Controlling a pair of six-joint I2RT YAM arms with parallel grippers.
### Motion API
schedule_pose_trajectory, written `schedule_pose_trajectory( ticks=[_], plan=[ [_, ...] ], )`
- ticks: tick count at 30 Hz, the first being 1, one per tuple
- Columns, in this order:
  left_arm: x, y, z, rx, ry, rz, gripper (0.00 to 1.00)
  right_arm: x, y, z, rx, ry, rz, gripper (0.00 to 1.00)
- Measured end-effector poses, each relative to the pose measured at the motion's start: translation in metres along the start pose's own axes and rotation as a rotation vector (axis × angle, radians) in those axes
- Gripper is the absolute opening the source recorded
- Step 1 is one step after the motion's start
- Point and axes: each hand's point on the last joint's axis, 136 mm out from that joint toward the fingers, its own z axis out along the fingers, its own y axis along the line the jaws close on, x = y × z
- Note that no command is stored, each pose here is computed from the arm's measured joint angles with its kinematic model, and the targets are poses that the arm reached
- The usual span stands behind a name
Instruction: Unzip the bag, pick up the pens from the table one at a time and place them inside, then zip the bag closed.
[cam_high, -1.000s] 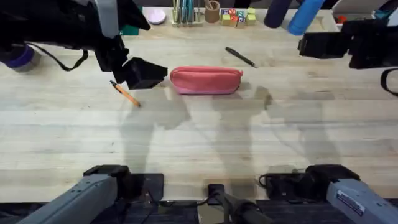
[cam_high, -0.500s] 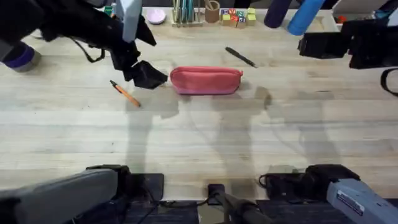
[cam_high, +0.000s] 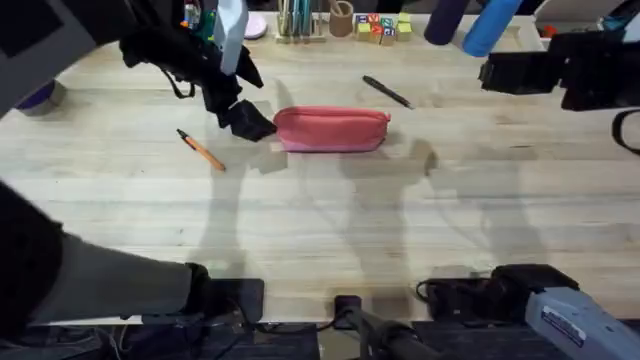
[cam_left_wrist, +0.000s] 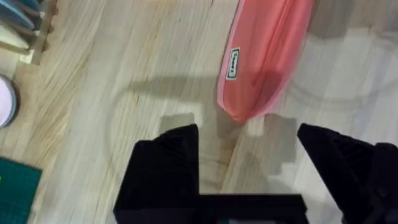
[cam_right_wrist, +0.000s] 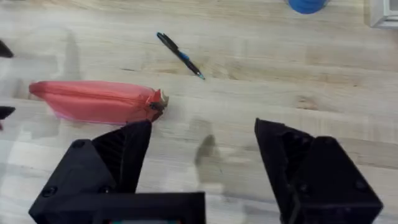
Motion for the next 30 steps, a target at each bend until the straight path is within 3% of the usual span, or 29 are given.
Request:
schedule_pose_trajectory(
  ticks=[18, 30],
  plan=[
    [-0.001, 0.003, 0.044, 0.131, -0.108, -0.049, 0.993, 0.000, 0.000, 0.000, 0.000, 0.000, 0.000, 0.996],
    [-0.016, 0.002, 0.054, 0.133, -0.139, 0.011, 0.993, 0.000, 0.000, 0.000, 0.000, 0.000, 0.000, 0.995]
  ],
)
